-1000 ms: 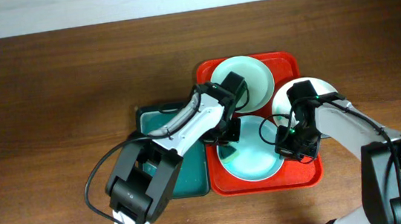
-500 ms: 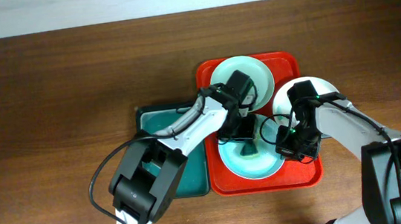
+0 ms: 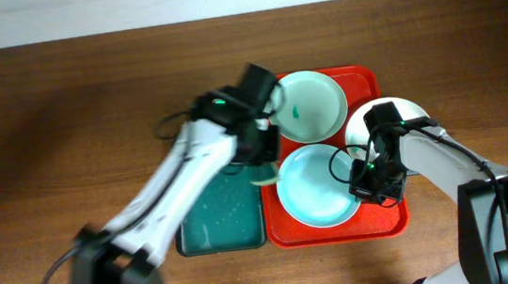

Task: Clean dirty plates on tray and stack at the side
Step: 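Return the sponge to the water tray with the left gripper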

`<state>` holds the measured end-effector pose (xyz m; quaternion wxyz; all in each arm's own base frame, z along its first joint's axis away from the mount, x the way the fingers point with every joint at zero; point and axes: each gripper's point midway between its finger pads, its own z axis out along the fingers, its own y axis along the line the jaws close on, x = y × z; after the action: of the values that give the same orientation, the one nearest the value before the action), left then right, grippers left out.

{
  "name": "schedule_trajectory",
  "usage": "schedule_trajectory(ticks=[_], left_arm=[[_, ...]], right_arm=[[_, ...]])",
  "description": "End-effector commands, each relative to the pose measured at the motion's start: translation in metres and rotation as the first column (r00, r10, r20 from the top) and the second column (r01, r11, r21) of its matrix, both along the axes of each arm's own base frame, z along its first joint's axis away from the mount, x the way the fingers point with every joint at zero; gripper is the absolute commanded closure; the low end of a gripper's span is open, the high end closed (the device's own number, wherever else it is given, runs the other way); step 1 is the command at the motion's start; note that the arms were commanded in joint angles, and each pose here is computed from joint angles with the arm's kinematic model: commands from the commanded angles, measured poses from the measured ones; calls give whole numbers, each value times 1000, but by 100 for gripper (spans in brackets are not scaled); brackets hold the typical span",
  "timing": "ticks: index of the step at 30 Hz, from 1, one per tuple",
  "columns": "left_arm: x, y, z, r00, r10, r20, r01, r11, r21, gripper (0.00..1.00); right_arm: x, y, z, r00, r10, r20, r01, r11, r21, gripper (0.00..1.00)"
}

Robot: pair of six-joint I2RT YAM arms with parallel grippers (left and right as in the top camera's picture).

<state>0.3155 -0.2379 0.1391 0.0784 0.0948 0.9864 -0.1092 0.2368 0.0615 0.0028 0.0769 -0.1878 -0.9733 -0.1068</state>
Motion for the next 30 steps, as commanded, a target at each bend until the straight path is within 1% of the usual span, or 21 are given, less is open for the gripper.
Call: schedule_trajectory(ticks=[1, 2, 4, 6, 7, 9, 10, 11, 13, 15, 17, 18, 19, 20, 22, 23, 26, 28, 30], left_arm=[[18, 78, 12, 990, 106, 93, -124, 969, 215, 100], [16, 94, -2, 989, 135, 64, -147, 958, 247, 100], [10, 105, -28, 987, 157, 30, -160, 951, 266, 100], [-3, 99, -64, 987, 157, -28, -148, 967, 205, 100], [-6, 96, -75, 987, 154, -40, -144, 972, 187, 100], [-10, 94, -88, 987, 151, -47, -141, 975, 169, 92], [-9, 93, -88, 988, 151, -42, -142, 977, 161, 89], [-6, 92, -86, 988, 150, -32, -144, 977, 154, 83], [-1, 85, -76, 989, 148, -25, -144, 982, 120, 70], [6, 82, -57, 988, 154, -9, -153, 985, 76, 62], [13, 79, -31, 986, 163, 27, -164, 986, 27, 48], [16, 77, -16, 985, 163, 52, -163, 987, 4, 39], [17, 77, -6, 984, 163, 73, -163, 987, -10, 35], [17, 77, 3, 982, 164, 95, -163, 986, -24, 25], [15, 77, 20, 977, 166, 136, -161, 986, -50, 11], [13, 79, 27, 975, 167, 145, -160, 985, -56, 8], [3, 96, 45, 964, 189, 186, -187, 982, -27, 7], [3, 115, 61, 945, 236, 228, -234, 972, -33, 4], [4, 147, 81, 905, 325, 273, -320, 945, -66, 0]], right_arm=[[0, -18, -16, 994, 112, 14, -110, 990, -87, 96], [7, -17, -16, 989, 141, 45, -137, 987, -86, 96], [9, -17, -16, 988, 143, 56, -138, 987, -86, 96], [6, -12, -14, 989, 139, 48, -136, 989, -56, 96], [6, -12, -10, 989, 139, 50, -137, 989, -55, 96], [7, -12, 0, 987, 139, 74, -135, 989, -57, 96], [9, -12, 8, 986, 139, 94, -134, 989, -59, 96], [10, -12, 14, 984, 139, 111, -133, 989, -60, 96], [14, -12, 37, 975, 139, 173, -129, 989, -68, 96], [19, -18, 60, 961, 136, 241, -113, 988, -106, 96], [24, -27, 90, 938, 135, 321, -85, 983, -165, 96], [25, -37, 106, 929, 112, 352, -37, 976, -213, 96], [27, -46, 121, 918, 95, 385, 5, 968, -252, 96], [29, -48, 133, 904, 97, 417, 19, 964, -265, 96], [32, -45, 152, 879, 96, 466, 23, 970, -243, 96], [31, -41, 157, 878, 93, 469, 15, 975, -222, 96], [27, -8, 162, 878, 83, 472, -60, 996, -64, 96], [27, 10, 164, 870, 104, 483, -96, 994, -41, 96], [29, 39, 167, 849, 136, 510, -148, 989, -18, 96]])
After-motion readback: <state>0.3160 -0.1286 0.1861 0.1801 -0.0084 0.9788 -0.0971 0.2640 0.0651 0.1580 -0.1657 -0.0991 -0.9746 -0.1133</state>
